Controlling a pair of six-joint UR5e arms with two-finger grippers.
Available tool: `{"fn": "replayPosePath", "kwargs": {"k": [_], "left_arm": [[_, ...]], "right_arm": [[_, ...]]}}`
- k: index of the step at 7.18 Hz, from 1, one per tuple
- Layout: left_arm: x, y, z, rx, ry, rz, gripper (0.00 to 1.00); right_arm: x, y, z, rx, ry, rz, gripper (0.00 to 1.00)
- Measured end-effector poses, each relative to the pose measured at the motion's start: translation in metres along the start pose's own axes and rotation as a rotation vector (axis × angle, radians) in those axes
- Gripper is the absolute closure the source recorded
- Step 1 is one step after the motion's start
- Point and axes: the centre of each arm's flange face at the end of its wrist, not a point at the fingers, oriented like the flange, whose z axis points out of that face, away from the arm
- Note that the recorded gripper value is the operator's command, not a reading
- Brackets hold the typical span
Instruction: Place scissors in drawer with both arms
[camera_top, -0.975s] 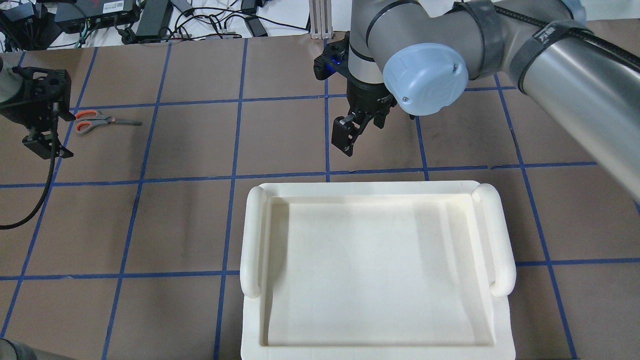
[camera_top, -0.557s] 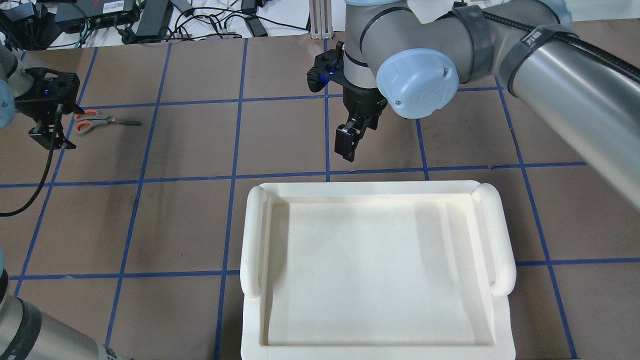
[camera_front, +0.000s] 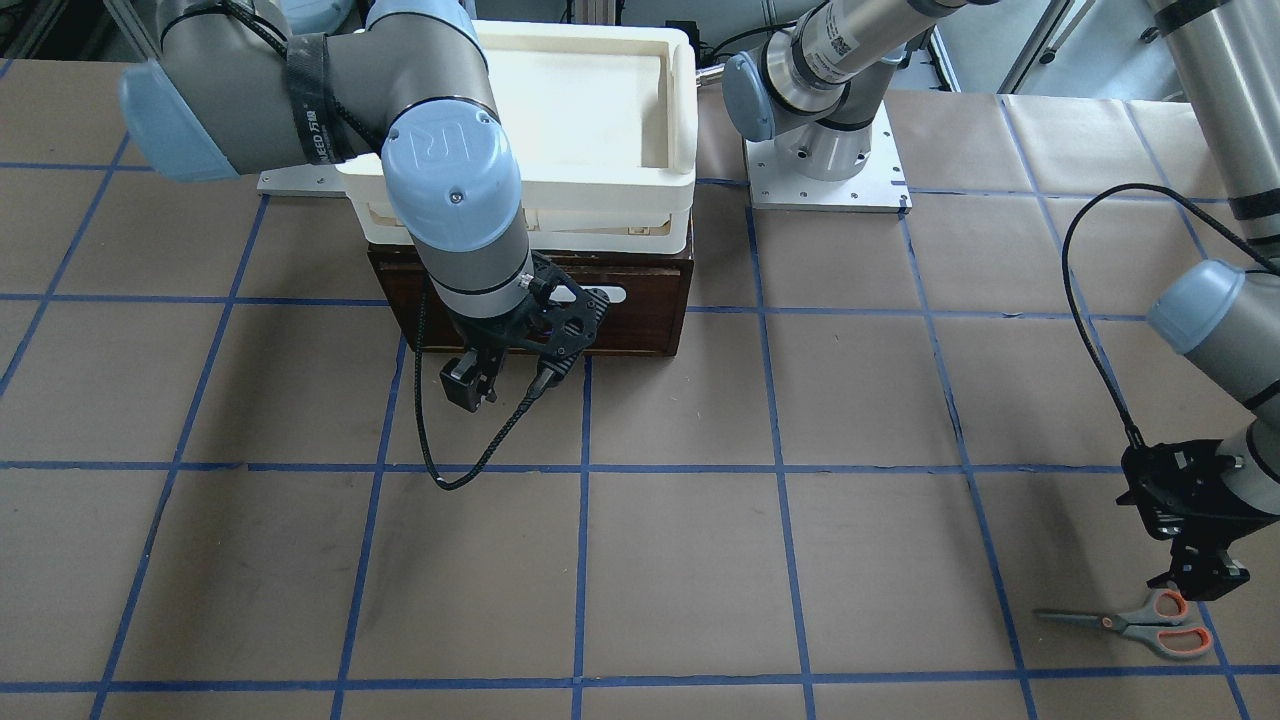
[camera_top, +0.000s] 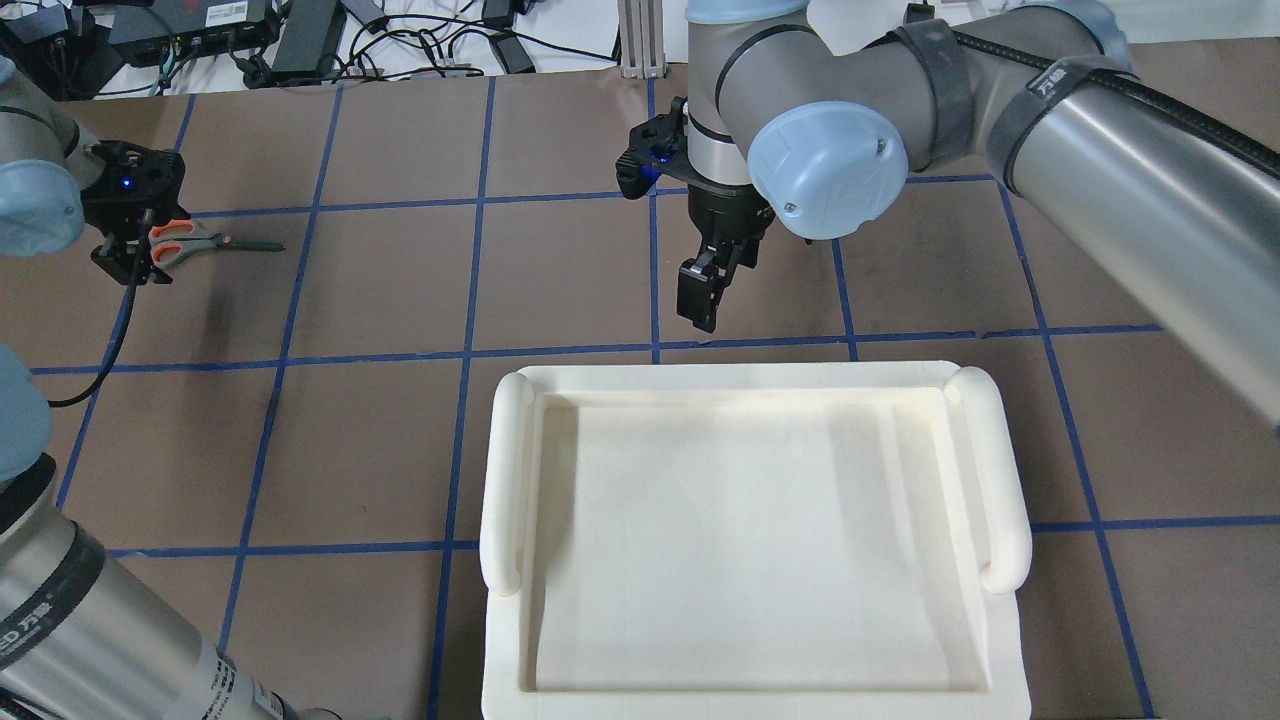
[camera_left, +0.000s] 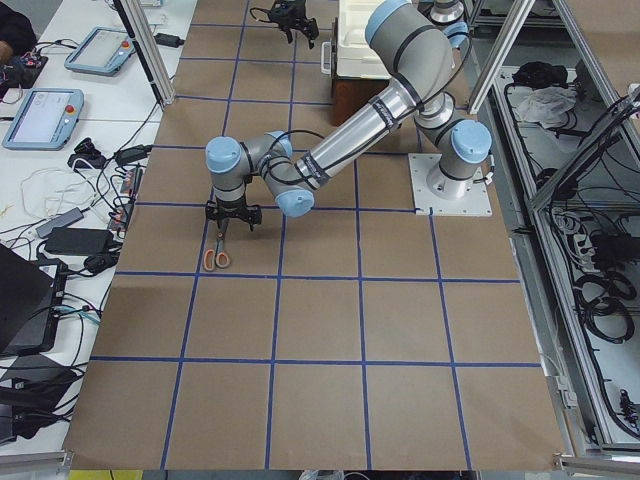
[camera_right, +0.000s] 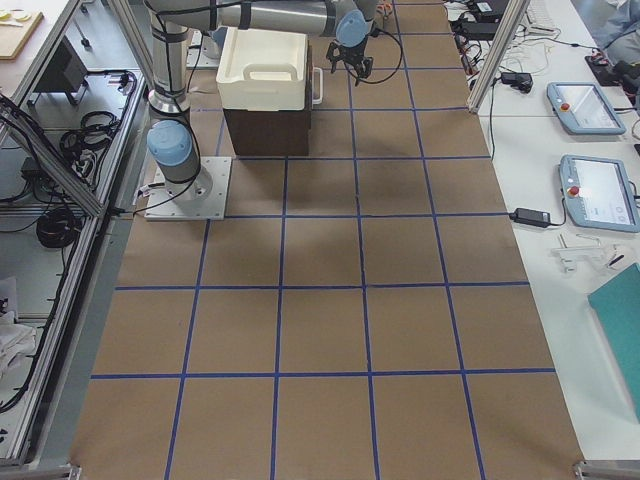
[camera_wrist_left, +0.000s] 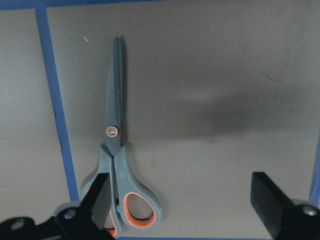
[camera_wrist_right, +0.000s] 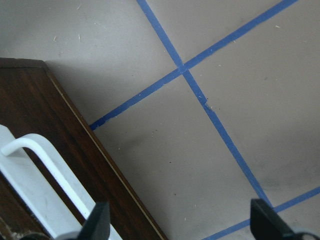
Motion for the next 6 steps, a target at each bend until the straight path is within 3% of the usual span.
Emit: {"fn": "replayPosePath", "kwargs": {"k": [3,6], "left_arm": [[-0.021,0.011,0.027,0.006,-0.009,0.003,0.03],[-0.028,0.013,0.047,0.017,-0.007,0.003,0.03]], "right_arm": [[0.003,-0.001,0.001,0.006,0.005,0.083,0.00],[0.003,-0.003,0.003,0.013,0.005,-0.012,0.00]]}}
